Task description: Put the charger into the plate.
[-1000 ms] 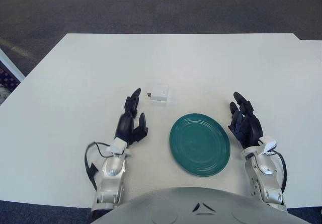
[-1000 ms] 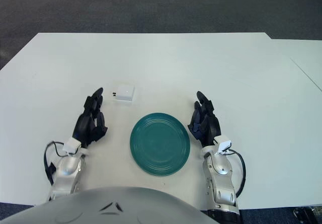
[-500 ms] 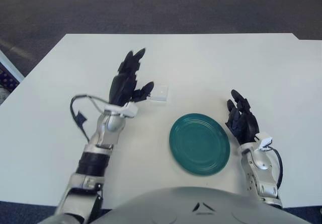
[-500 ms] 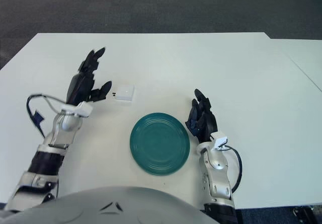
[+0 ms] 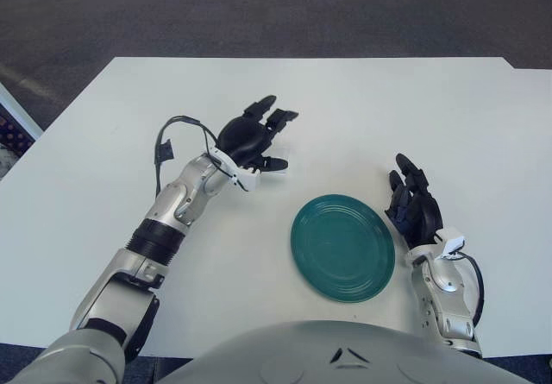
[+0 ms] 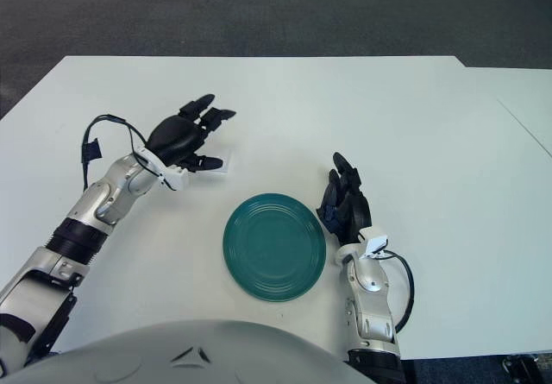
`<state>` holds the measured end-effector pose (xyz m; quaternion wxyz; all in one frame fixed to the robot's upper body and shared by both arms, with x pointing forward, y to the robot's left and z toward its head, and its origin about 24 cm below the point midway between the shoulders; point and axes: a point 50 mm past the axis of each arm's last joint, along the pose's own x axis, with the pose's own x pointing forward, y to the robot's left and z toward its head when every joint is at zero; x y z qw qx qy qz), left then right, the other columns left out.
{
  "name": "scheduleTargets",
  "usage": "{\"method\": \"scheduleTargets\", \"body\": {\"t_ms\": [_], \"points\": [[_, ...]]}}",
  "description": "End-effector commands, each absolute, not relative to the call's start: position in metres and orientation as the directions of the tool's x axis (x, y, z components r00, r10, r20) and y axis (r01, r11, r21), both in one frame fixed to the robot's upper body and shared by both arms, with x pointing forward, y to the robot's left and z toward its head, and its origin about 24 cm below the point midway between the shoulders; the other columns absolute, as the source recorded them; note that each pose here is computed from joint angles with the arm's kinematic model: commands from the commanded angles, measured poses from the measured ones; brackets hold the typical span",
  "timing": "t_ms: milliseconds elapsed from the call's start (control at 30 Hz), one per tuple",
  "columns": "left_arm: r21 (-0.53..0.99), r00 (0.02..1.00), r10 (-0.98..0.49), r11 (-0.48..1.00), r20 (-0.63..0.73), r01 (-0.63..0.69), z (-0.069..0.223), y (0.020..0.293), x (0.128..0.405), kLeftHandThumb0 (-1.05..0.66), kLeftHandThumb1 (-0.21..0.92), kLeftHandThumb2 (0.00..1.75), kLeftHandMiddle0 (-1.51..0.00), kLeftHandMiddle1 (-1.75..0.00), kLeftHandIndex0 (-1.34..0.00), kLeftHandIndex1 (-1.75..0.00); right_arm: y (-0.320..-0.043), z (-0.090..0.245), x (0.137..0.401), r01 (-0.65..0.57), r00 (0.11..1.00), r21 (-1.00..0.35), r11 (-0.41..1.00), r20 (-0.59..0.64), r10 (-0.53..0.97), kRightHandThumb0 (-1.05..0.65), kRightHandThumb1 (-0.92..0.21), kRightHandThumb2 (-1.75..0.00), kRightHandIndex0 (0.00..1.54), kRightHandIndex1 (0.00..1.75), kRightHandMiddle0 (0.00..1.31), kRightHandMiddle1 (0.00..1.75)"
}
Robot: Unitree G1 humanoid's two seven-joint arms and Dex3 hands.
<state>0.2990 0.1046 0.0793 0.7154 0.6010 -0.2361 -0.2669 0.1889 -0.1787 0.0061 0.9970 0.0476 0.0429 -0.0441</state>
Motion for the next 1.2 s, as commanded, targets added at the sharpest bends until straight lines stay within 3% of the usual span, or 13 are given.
{"method": "scheduleTargets", "body": {"t_ms": [0, 433, 700, 1167], "points": [[0.993, 0.729, -0.683, 0.065, -0.03, 0.102, 0.078, 0.107, 0.305, -1.05, 0.92, 0.55, -0.08, 0.0, 0.0, -0.78, -0.176, -0.017, 0.172, 0.113, 0.969, 0.088, 0.99, -0.232, -0.09, -0.9, -0.92, -0.85, 0.05, 0.0, 0.0, 0.35], [0.98, 0.686, -0.701, -0.102, -0.194, 0.173, 0.069, 0.101, 0.317, -1.05, 0.92, 0.56, -0.01, 0.0, -0.1, -0.9, -0.177, -0.019, 0.168, 0.127, 0.964, 0.087, 0.988, -0.246, -0.102, -0.91, -0.92, -0.86, 0.04, 0.0, 0.0, 0.33], [0.961, 0.699, -0.661, -0.163, -0.273, 0.222, 0.064, 0.096, 0.322, -1.05, 0.92, 0.53, 0.0, 0.0, -0.06, -0.9, -0.176, -0.02, 0.168, 0.124, 0.966, 0.083, 0.989, -0.239, -0.101, -0.91, -0.92, -0.86, 0.04, 0.0, 0.0, 0.35], [0.953, 0.769, -0.567, -0.231, -0.297, 0.198, 0.053, 0.095, 0.336, -1.05, 0.92, 0.54, 0.0, 0.0, 0.0, -0.64, -0.176, -0.022, 0.168, 0.125, 0.964, 0.072, 0.99, -0.245, -0.104, -0.88, -0.92, -0.88, 0.04, 0.0, 0.0, 0.33]]}}
